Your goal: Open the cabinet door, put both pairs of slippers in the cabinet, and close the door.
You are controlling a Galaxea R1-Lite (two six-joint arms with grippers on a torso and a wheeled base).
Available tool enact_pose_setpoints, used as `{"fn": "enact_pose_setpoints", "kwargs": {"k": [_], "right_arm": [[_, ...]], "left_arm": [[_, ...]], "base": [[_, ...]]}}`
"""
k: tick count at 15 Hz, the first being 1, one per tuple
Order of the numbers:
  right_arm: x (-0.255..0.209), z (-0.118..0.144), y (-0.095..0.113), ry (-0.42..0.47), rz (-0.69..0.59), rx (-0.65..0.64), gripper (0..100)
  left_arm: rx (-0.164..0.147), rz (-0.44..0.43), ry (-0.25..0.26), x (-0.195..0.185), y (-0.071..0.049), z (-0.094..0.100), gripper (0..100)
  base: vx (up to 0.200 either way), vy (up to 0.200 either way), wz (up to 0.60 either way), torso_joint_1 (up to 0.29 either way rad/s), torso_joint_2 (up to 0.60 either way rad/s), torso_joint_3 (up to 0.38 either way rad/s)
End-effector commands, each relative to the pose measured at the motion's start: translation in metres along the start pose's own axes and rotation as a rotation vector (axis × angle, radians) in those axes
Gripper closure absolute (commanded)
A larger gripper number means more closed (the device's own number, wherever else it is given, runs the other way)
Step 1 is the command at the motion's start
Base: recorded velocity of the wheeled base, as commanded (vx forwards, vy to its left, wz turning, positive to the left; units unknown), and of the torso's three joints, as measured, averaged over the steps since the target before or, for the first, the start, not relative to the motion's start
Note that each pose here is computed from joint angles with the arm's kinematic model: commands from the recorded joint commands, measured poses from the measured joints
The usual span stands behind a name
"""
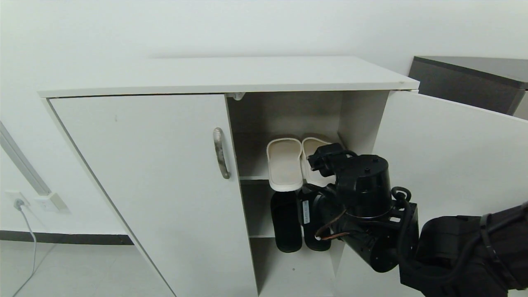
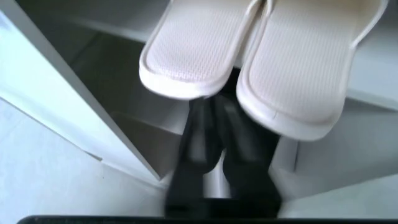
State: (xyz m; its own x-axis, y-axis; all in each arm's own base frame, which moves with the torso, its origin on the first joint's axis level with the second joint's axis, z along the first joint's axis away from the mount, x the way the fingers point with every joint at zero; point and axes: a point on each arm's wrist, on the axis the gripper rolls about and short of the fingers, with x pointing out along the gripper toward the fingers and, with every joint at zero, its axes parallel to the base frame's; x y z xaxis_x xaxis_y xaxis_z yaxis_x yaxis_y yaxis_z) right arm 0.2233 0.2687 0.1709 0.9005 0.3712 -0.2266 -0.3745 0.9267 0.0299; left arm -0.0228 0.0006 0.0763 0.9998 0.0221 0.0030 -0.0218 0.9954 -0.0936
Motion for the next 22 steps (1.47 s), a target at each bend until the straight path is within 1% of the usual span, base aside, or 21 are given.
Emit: {"fn": "enact_pose_setpoints", "kwargs": {"k": [1, 11, 22], "right_arm": [[0.0025, -0.0050, 0.0011, 0.014, 0.000, -0.007, 100], [0.0014, -0.0074, 0.0049, 0.018, 0.000, -0.012, 100], [0.0010, -0.0113, 0.0065, 0.028, 0.003, -0.018, 100]], "left_arm": [[0.000, -0.001, 0.001, 0.0001, 0.0000, 0.0000, 100], [0.000, -0.004, 0.002, 0.0001, -0.0001, -0.0001, 100], [0.000, -0.004, 0.002, 0.0001, -0.0001, -0.0001, 100]], "base": [[0.000, 0.000, 0.00, 0.000, 0.00, 0.000], [0.000, 0.000, 0.00, 0.000, 0.00, 0.000], [-0.200, 0.000, 0.00, 0.003, 0.00, 0.001]]}}
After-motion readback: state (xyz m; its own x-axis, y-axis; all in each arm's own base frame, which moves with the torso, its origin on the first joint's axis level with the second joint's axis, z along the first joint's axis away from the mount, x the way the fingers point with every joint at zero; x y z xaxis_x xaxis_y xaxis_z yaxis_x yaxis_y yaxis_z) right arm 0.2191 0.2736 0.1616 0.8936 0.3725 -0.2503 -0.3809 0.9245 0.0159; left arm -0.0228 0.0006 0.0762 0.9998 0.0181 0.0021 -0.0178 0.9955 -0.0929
